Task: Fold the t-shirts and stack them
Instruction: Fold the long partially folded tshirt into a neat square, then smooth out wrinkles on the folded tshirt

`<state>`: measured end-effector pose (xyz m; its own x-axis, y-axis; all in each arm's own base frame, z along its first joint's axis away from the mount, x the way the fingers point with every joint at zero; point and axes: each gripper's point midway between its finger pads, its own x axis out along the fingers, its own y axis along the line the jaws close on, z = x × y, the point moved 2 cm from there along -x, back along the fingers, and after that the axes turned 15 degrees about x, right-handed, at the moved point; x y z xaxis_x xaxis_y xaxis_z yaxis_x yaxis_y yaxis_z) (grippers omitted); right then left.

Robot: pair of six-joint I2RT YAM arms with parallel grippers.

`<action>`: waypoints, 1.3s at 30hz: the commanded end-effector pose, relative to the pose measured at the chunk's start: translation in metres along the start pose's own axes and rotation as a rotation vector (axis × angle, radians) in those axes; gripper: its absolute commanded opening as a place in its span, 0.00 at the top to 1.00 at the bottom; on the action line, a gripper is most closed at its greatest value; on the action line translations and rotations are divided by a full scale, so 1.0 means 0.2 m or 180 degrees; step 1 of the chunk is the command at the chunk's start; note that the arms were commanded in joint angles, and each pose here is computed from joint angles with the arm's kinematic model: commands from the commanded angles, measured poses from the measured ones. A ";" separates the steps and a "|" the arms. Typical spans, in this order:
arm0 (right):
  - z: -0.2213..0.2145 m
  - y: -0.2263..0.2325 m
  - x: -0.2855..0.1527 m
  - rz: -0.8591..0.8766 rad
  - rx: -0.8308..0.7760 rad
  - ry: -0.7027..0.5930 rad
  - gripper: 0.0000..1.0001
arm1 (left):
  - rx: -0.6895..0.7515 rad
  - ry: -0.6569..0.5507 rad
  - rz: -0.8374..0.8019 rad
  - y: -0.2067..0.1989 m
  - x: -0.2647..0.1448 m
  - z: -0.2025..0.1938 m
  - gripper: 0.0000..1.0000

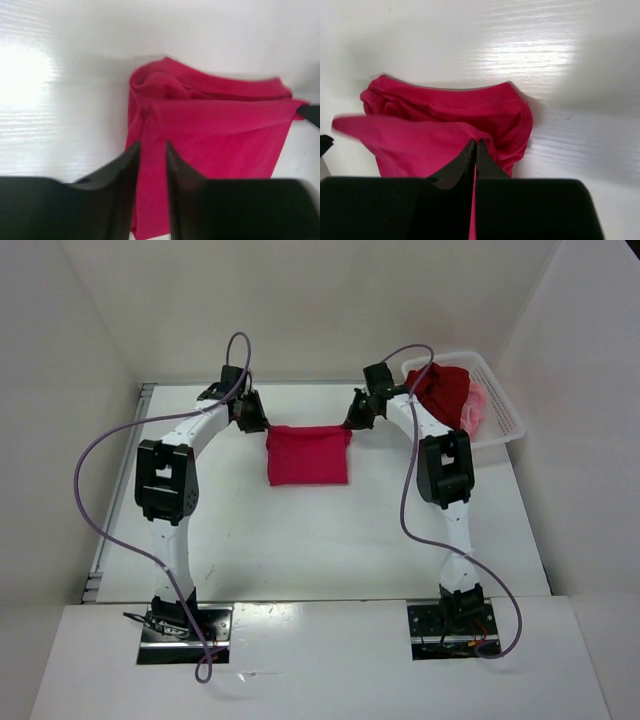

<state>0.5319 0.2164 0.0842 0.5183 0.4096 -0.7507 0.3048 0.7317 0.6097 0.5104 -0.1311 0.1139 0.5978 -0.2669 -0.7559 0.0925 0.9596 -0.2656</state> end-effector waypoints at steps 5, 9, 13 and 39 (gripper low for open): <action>0.15 0.05 -0.06 0.0049 -0.0001 -0.0284 0.74 | 0.0014 -0.0734 0.0036 -0.03 -0.12 0.36 0.38; 0.20 0.16 -0.24 0.0183 -0.0125 -0.0461 0.65 | 0.0028 -0.0912 -0.0205 -0.11 -0.28 0.39 0.46; 0.03 0.20 -0.27 0.0394 -0.0195 -0.0247 0.89 | -0.0028 -0.0490 -0.0628 -0.32 -0.14 0.08 0.54; -0.16 0.44 0.29 0.0697 -0.0397 0.0348 1.00 | -0.0175 -0.0097 -0.0706 -0.37 -0.19 -0.40 0.36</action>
<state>0.5657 0.3231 0.0504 0.4529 0.6225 -0.6383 0.1478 0.6536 0.7423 0.4054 -0.2000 0.0746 0.5100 -0.4852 -0.7103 0.1422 0.8620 -0.4866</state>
